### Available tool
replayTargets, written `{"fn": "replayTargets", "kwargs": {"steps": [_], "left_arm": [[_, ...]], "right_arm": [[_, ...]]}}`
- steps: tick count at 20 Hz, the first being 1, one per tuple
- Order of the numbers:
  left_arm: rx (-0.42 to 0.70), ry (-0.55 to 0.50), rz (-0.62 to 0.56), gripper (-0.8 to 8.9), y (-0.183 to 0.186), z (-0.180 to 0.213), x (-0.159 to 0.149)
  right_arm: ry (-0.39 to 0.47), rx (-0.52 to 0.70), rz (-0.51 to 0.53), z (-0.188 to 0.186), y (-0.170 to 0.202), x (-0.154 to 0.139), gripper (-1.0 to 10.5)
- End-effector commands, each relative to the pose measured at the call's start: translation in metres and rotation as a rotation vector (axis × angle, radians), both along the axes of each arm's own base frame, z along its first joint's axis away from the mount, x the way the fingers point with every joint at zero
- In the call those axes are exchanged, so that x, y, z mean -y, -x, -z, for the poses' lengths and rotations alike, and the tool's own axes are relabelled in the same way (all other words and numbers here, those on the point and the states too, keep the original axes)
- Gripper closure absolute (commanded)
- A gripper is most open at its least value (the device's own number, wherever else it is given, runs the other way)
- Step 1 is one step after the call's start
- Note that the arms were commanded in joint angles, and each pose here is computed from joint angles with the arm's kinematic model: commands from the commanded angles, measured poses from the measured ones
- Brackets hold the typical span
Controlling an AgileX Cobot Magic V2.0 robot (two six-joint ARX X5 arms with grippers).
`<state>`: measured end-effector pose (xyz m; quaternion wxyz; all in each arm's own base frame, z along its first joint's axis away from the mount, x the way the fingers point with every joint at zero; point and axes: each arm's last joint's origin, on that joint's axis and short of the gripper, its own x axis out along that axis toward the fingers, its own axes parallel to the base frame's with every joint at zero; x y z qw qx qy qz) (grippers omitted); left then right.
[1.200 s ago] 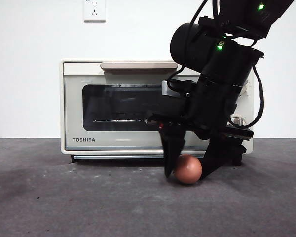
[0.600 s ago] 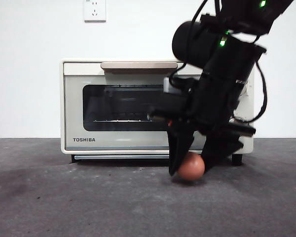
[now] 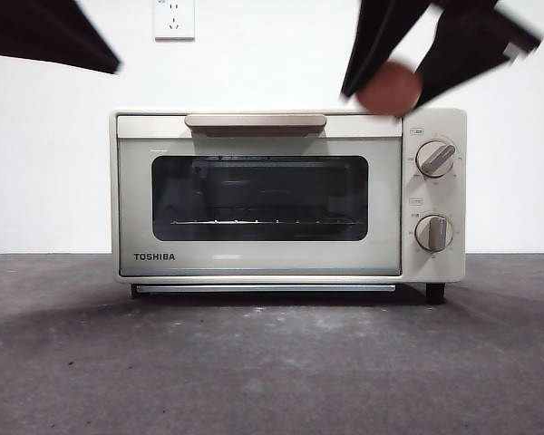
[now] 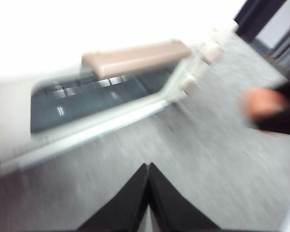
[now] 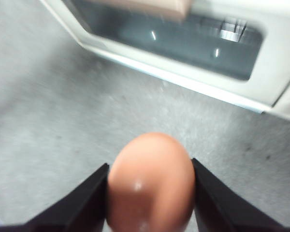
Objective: Eggoven
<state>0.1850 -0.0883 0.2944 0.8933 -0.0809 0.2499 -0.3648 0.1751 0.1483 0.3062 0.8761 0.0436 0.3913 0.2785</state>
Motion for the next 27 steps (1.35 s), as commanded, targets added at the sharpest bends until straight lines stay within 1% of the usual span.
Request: {"fn": "replayTargets", "kwargs": {"steps": [1, 6, 9, 11, 19, 27], "left_arm": [[0.069, 0.008, -0.008, 8.06, -0.02, -0.014, 0.015], [0.099, 0.003, 0.0, 8.06, -0.066, -0.022, 0.043], [0.09, -0.031, 0.005, 8.06, -0.088, -0.018, 0.056], [0.095, -0.053, 0.007, 8.06, -0.097, -0.015, 0.062], [0.057, -0.088, 0.018, 8.06, -0.111, 0.0, 0.075], [-0.009, -0.146, 0.064, 8.06, -0.109, 0.016, 0.087]], "right_arm": [[-0.028, 0.065, -0.021, -0.017, 0.015, 0.009, 9.4], [-0.077, 0.143, -0.016, -0.039, 0.043, 0.034, 9.4], [-0.092, 0.181, 0.002, -0.046, 0.054, 0.044, 9.4], [-0.097, 0.19, 0.001, -0.047, 0.057, 0.046, 9.4], [-0.076, 0.211, 0.015, -0.048, 0.06, 0.05, 9.4], [-0.069, 0.217, 0.02, -0.048, 0.059, 0.05, 9.4]]}}
